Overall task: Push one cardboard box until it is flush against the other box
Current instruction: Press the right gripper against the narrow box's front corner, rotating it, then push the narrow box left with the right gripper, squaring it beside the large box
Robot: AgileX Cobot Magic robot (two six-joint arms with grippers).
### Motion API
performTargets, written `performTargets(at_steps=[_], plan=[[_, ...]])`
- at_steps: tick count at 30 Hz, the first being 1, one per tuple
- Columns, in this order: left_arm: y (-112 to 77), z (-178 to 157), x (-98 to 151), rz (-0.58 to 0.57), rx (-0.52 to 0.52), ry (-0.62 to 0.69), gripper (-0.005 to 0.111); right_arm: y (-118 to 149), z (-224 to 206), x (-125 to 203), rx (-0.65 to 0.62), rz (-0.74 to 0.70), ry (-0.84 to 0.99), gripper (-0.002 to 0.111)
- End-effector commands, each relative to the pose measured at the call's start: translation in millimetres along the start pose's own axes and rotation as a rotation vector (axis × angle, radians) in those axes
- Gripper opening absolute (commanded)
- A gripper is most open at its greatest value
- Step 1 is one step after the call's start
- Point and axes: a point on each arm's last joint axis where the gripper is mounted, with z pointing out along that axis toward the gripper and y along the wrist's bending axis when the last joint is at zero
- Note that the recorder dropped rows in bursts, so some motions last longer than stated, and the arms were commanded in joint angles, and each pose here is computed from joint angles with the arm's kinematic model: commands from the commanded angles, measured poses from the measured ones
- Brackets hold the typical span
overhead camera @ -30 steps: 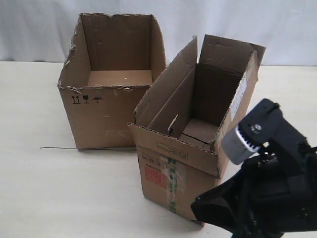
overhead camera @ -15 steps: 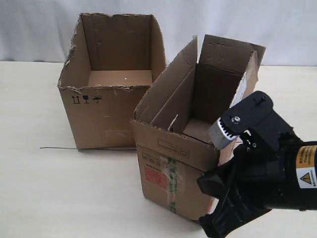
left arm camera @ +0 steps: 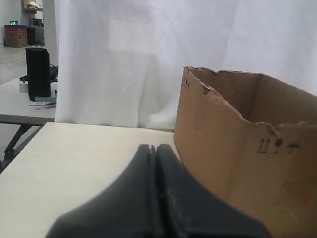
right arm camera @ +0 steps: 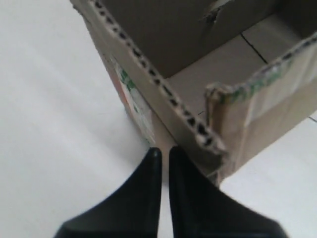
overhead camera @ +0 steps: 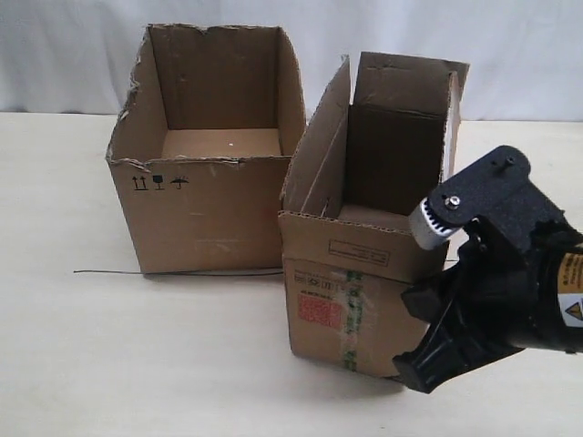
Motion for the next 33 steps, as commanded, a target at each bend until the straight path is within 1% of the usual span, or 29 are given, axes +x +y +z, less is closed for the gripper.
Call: performTargets(at_steps=[1, 9, 17, 31, 33], plan=[[-0.3, 0, 0, -0.007, 0.004, -0.009, 0.0, -12, -1, -3, 0.061, -0.011, -0.017, 0.005], [-0.3, 0, 0, -0.007, 0.004, -0.009, 0.0, -25, 4, -8, 0.105, 0.008, -0.057, 0.005], [-0.3, 0, 0, -0.007, 0.004, -0.009, 0.0, -38, 26, -11, 0.134, 0.034, -0.039, 0.005], [-0.3, 0, 0, -0.007, 0.004, -0.009, 0.0, -36, 56, -20, 0.104, -0.034, -0.093, 0.005], [-0.3, 0, 0, -0.007, 0.004, -0.009, 0.0, -39, 58, -21, 0.109, -0.025, -0.096, 0.005]])
